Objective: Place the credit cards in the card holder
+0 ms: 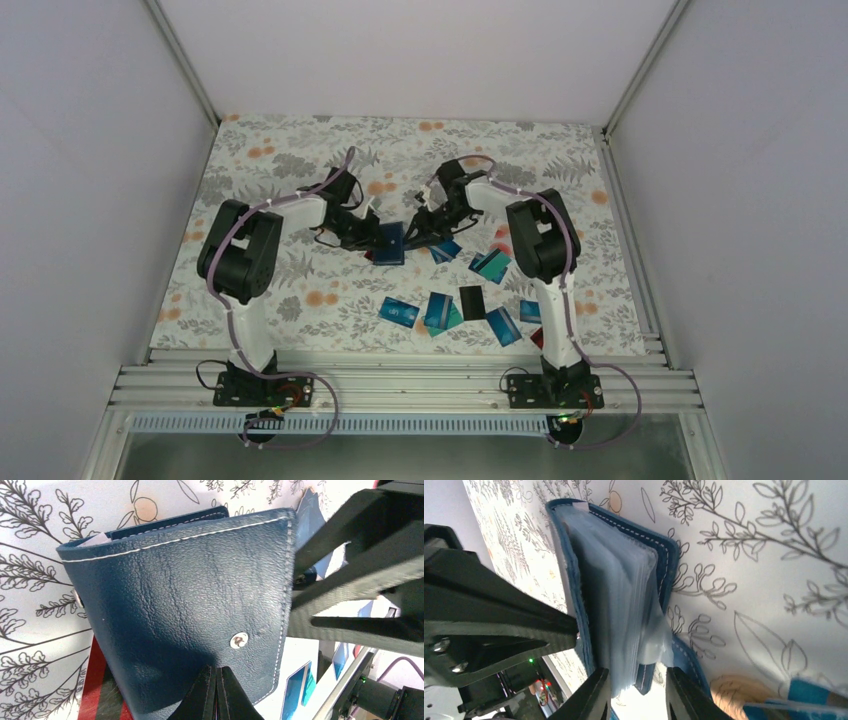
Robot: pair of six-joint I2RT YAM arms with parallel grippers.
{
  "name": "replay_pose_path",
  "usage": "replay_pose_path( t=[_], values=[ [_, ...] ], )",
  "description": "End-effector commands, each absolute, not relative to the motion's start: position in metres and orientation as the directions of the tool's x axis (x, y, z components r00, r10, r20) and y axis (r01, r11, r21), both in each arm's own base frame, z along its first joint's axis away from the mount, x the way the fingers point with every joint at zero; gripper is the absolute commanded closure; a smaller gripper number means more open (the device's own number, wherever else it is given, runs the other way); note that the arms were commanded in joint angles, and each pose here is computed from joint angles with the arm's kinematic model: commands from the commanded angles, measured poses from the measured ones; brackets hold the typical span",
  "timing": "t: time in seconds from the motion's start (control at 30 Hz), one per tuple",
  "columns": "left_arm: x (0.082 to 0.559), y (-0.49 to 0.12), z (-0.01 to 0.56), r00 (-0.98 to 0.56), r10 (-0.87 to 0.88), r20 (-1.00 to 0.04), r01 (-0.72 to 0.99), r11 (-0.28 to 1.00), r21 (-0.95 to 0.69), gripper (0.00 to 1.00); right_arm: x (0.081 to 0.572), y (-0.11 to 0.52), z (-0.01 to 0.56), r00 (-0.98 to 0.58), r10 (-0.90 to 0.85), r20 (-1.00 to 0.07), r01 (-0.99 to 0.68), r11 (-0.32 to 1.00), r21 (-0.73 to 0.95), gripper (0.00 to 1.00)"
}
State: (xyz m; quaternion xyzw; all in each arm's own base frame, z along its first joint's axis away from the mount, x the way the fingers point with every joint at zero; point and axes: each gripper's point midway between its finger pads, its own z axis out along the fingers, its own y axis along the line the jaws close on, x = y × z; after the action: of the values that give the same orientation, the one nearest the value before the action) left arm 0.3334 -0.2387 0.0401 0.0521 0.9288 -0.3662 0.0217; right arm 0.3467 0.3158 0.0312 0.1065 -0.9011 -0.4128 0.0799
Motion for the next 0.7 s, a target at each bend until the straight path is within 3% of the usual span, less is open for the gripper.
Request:
replay_pose_path(
  t=[0.0,0.13,0.37,0.53,0.67],
  values=[
    [0.336,-0.234,0.022,-0.993,0.090,-0.070,0.114,0.753,-0.648,0.98,0.341,0.309,0.059,-0.965,-0.263,0.023,-0.155,0.637,0.755,0.70],
    [0.338,-0.235,0.020,-0.992,0.102,-0.073,0.125,0.754,-0.645,0.98,0.338,0.308,0.075,-0.968,-0.252,0.006,-0.158,0.626,0.764,0.67],
    [0.340,-0.235,0.020,-0.991,0.110,-0.072,0.130,0.759,-0.637,0.98,0.341,0.326,0.081,-0.969,-0.249,0.000,-0.148,0.575,0.805,0.77],
    [0.339,-0.231,0.018,-0.991,0.113,-0.071,0.133,0.776,-0.616,0.98,0.355,0.302,0.067,-0.990,-0.141,-0.016,-0.116,0.738,0.664,0.77],
    [0.340,-0.233,0.019,-0.990,0.118,-0.073,0.138,0.773,-0.619,0.98,0.363,0.277,0.069,-0.989,-0.115,-0.092,-0.146,0.836,0.529,0.76]
  ],
)
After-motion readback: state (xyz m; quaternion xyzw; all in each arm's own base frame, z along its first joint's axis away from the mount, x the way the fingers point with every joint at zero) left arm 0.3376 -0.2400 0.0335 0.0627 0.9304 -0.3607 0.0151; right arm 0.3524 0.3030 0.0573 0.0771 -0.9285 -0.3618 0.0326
